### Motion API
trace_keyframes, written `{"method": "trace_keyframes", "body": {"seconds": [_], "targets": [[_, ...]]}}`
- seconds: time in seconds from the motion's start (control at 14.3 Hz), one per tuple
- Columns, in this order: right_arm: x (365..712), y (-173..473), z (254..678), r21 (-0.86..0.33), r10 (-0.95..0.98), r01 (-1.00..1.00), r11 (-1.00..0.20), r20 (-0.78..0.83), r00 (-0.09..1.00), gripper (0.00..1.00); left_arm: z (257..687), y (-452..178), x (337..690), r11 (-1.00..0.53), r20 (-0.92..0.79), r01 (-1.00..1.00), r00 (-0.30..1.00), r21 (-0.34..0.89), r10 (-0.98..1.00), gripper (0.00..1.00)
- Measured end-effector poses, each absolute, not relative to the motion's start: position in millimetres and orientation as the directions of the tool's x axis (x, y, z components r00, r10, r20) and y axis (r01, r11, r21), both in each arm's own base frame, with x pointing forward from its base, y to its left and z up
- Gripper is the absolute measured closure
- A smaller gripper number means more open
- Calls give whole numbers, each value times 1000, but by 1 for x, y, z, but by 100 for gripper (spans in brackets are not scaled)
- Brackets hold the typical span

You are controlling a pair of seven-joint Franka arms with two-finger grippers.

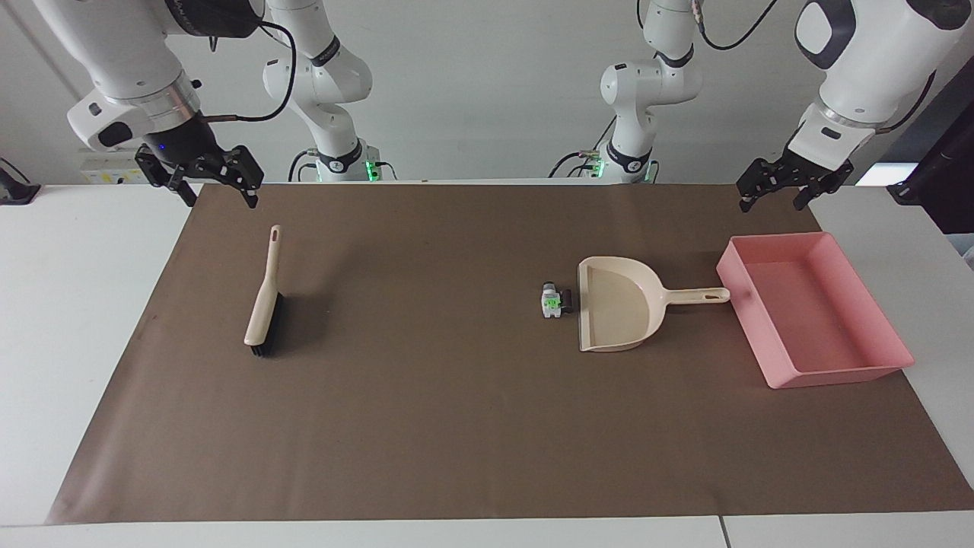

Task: Clean e-waste and dump in bin

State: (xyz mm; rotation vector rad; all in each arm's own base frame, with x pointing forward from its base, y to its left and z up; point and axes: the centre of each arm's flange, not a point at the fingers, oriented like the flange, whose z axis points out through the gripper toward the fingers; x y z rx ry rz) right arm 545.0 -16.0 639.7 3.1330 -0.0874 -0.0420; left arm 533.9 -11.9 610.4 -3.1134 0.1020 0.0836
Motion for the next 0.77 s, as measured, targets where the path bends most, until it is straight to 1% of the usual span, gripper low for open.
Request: {"method": "trace_keyframes", "body": {"seconds": [0.77], "targets": [[543,-17,643,8,-57,-57,-998,-22,998,0,613,-11,537,-998,-26,-63,998,-26,-63,1]]}}
